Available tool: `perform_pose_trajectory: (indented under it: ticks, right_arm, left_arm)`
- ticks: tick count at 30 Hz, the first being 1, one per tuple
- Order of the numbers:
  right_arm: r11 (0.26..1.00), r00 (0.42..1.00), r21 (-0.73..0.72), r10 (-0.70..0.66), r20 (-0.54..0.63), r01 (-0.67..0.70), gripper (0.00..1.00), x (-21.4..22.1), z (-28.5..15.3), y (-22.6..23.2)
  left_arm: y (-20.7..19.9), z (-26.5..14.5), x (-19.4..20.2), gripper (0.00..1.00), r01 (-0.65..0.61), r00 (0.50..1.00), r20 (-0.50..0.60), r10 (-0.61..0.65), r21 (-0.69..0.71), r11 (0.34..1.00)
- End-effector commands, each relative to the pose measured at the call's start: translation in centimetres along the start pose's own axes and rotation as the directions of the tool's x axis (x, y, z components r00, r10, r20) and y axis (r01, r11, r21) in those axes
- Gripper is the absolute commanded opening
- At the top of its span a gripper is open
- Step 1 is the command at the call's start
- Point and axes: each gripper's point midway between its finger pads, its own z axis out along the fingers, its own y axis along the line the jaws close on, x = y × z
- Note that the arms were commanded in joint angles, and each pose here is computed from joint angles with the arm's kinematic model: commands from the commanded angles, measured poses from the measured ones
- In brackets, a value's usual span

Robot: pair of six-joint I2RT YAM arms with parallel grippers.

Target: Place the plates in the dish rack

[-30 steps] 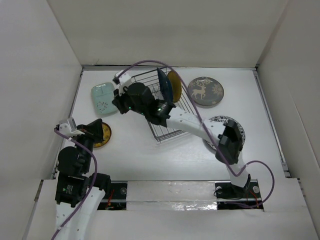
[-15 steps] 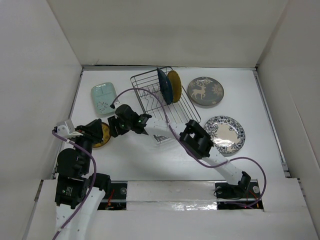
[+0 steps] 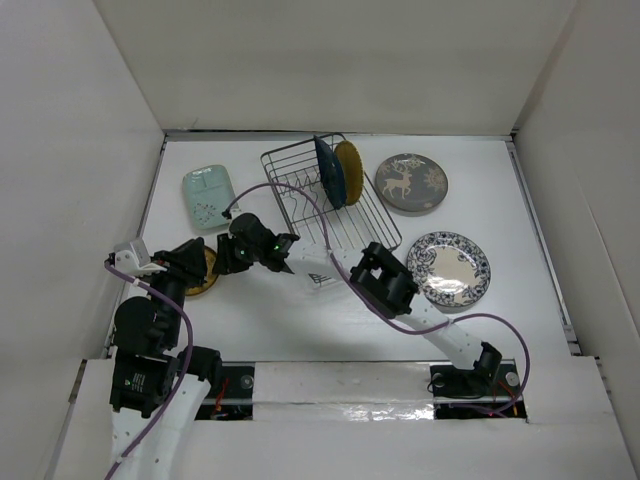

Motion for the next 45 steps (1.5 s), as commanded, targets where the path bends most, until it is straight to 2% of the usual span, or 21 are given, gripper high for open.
perform_pose_trajectory:
  ticks: [1, 2, 3, 6, 10, 11, 17, 18, 20, 23, 24, 25, 26, 27, 29, 30, 32, 33, 40, 45]
  right_arm:
    - [0.996, 0.996, -0.050, 0.071, 0.044, -0.069, 0.25, -1.1, 0.7, 0.8]
    - [0.996, 0.997, -0.047, 0.072, 0.041, -0.070, 0.25, -0.9, 0.7, 0.6]
    - [0.995, 0.994, -0.069, 0.080, 0.070, -0.075, 0.14, -1.6, 0.7, 1.1]
    - [0.991, 0.989, -0.089, 0.105, 0.107, -0.096, 0.00, -1.9, -0.4, 1.5]
    - [0.991, 0.980, -0.128, 0.062, 0.191, -0.038, 0.00, -4.4, -3.9, 3.8]
    - [0.989, 0.971, -0.150, 0.050, 0.232, -0.015, 0.00, -5.8, -5.9, 5.2]
    - [0.989, 0.899, -0.083, -0.076, 0.430, 0.123, 0.00, -11.1, -13.7, 8.6]
    - [0.990, 0.864, -0.026, -0.105, 0.493, 0.135, 0.00, -13.0, -16.0, 8.4]
    - [0.989, 0.828, 0.040, -0.138, 0.543, 0.139, 0.00, -15.2, -18.5, 7.0]
    - [0.965, 0.770, 0.246, -0.225, 0.597, 0.091, 0.00, -18.6, -22.8, 2.4]
    - [0.930, 0.736, 0.362, -0.286, 0.613, 0.061, 0.00, -19.8, -25.0, 0.4]
    - [0.887, 0.730, 0.459, -0.348, 0.589, 0.053, 0.00, -20.5, -26.5, -1.9]
    - [0.875, 0.706, 0.485, -0.353, 0.614, 0.016, 0.00, -21.3, -27.6, -2.1]
    - [0.790, 0.692, 0.612, -0.424, 0.584, -0.032, 0.00, -22.2, -29.9, -4.8]
    - [0.697, 0.671, 0.712, -0.489, 0.557, -0.082, 0.00, -23.5, -33.0, -6.4]
    - [0.605, 0.661, 0.786, -0.541, 0.520, -0.124, 0.00, -24.2, -35.3, -8.0]
    - [0.523, 0.657, 0.839, -0.582, 0.479, -0.148, 0.00, -24.8, -37.1, -8.9]
    - [0.456, 0.655, 0.876, -0.615, 0.439, -0.159, 0.00, -25.1, -38.4, -9.2]
    - [0.201, 0.680, 0.966, -0.687, 0.257, -0.162, 0.00, -25.4, -41.0, -10.5]
    - [0.097, 0.684, 0.988, -0.714, 0.150, -0.116, 0.00, -25.1, -40.5, -9.9]
  left_arm:
    - [-0.7, 0.1, -0.9, 0.18, 0.003, 0.999, 0.033, -0.004, 0.026, 1.000]
    - [-0.6, 0.1, -1.0, 0.18, 0.003, 0.999, 0.033, -0.004, 0.024, 1.000]
    - [-0.6, 0.1, -1.0, 0.18, 0.003, 0.999, 0.036, -0.004, 0.026, 1.000]
    - [-0.7, 0.0, -1.1, 0.18, 0.006, 0.999, 0.041, -0.007, 0.027, 1.000]
    - [-0.5, -0.2, -1.3, 0.19, 0.004, 0.999, 0.050, -0.005, 0.021, 1.000]
    - [-0.5, -0.2, -1.5, 0.19, 0.005, 0.998, 0.056, -0.006, 0.017, 1.000]
    - [-0.3, -0.8, -2.2, 0.21, 0.012, 0.996, 0.088, -0.013, 0.011, 1.000]
    - [-0.4, -0.9, -2.2, 0.22, 0.014, 0.996, 0.092, -0.015, 0.015, 1.000]
    - [-0.3, -0.9, -2.2, 0.22, 0.014, 0.995, 0.094, -0.016, 0.014, 1.000]
    - [-0.5, -0.9, -2.0, 0.23, 0.014, 0.996, 0.086, -0.017, 0.025, 1.000]
    - [-0.6, -0.9, -2.1, 0.23, 0.013, 0.996, 0.088, -0.016, 0.030, 0.999]
    - [-0.6, -0.9, -2.1, 0.24, 0.013, 0.996, 0.088, -0.016, 0.030, 0.999]
    - [-0.6, -1.0, -2.1, 0.24, 0.014, 0.996, 0.090, -0.016, 0.031, 0.999]
    - [-0.7, -1.0, -2.1, 0.24, 0.014, 0.996, 0.090, -0.017, 0.034, 0.999]
    - [-0.8, -1.1, -2.1, 0.24, 0.014, 0.996, 0.090, -0.017, 0.043, 0.999]
    - [-0.8, -1.1, -2.1, 0.25, 0.011, 0.996, 0.092, -0.015, 0.046, 0.999]
    - [-0.9, -1.1, -2.1, 0.25, 0.011, 0.996, 0.092, -0.015, 0.049, 0.999]
    - [-0.9, -1.2, -2.2, 0.25, 0.012, 0.996, 0.092, -0.017, 0.051, 0.999]
    - [-1.3, -1.6, -2.4, 0.25, 0.012, 0.994, 0.106, -0.020, 0.074, 0.997]
    - [-1.4, -2.0, -2.8, 0.26, 0.013, 0.992, 0.124, -0.024, 0.088, 0.996]
